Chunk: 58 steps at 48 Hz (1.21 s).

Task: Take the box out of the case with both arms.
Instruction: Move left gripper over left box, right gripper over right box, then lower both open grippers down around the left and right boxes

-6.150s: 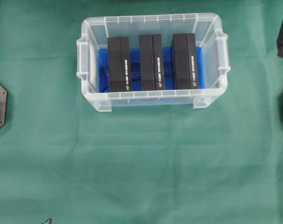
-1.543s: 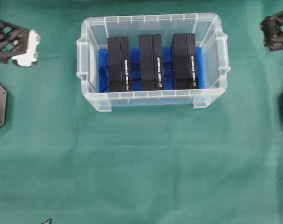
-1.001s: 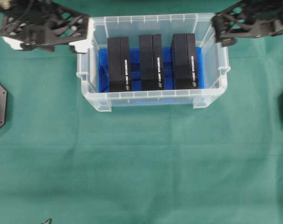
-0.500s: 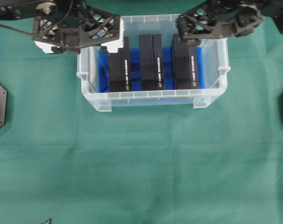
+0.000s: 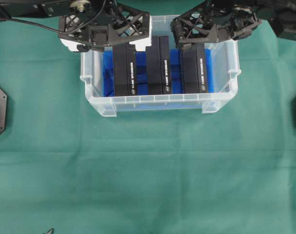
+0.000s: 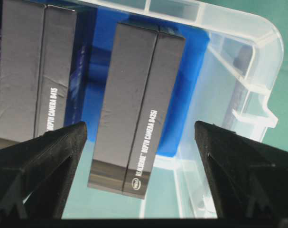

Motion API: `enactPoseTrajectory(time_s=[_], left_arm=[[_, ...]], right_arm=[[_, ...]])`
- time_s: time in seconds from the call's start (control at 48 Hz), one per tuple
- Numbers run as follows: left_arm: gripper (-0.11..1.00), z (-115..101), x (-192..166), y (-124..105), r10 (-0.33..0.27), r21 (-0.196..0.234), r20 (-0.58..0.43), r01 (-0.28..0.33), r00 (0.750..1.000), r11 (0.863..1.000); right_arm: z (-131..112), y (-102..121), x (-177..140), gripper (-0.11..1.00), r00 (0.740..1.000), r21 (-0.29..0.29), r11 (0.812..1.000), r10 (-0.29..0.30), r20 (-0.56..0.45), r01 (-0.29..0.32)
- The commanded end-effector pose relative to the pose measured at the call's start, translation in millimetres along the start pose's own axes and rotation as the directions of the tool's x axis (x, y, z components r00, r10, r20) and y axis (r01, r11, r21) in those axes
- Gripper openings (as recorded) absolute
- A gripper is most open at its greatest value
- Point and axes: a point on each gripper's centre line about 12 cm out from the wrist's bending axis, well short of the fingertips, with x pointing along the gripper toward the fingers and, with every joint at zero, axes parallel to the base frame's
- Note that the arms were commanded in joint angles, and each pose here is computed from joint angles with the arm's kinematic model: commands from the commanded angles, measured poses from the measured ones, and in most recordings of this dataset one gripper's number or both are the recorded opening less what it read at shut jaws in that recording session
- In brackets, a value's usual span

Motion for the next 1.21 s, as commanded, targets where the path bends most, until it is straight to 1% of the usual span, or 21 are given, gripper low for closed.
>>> enactPoseTrajectory(time_s=[0.0,0.125,0.334,0.542,1.188], left_arm=[[0.9,1.4,-11.4,-4.5,-0.036,0.0,0.013,0.036,0.999,0.999],[0.9,1.4,-9.4,-6.1,-0.034,0.0,0.011,0.034,0.999,0.999],[0.9,1.7,-6.5,-7.3,-0.029,0.002,0.011,0.029,1.0,1.0],[0.9,2.1,-4.6,-10.0,-0.043,0.007,0.014,0.042,0.999,0.999],[0.9,0.1,-2.7,-11.0,-0.039,0.013,0.011,0.039,0.999,0.999]], right_arm=[[2.3,4.2,-11.3,0.92,0.999,0.003,0.999,0.043,0.016,-0.043],[3.5,5.8,-10.7,0.92,0.998,0.004,0.998,0.056,0.022,-0.056],[2.8,6.4,-9.6,0.92,0.998,0.003,0.999,0.053,0.02,-0.053],[2.6,6.3,-9.6,0.92,0.998,0.004,0.999,0.052,0.018,-0.052],[1.5,6.9,-9.1,0.92,0.999,0.001,0.999,0.051,0.017,-0.051]])
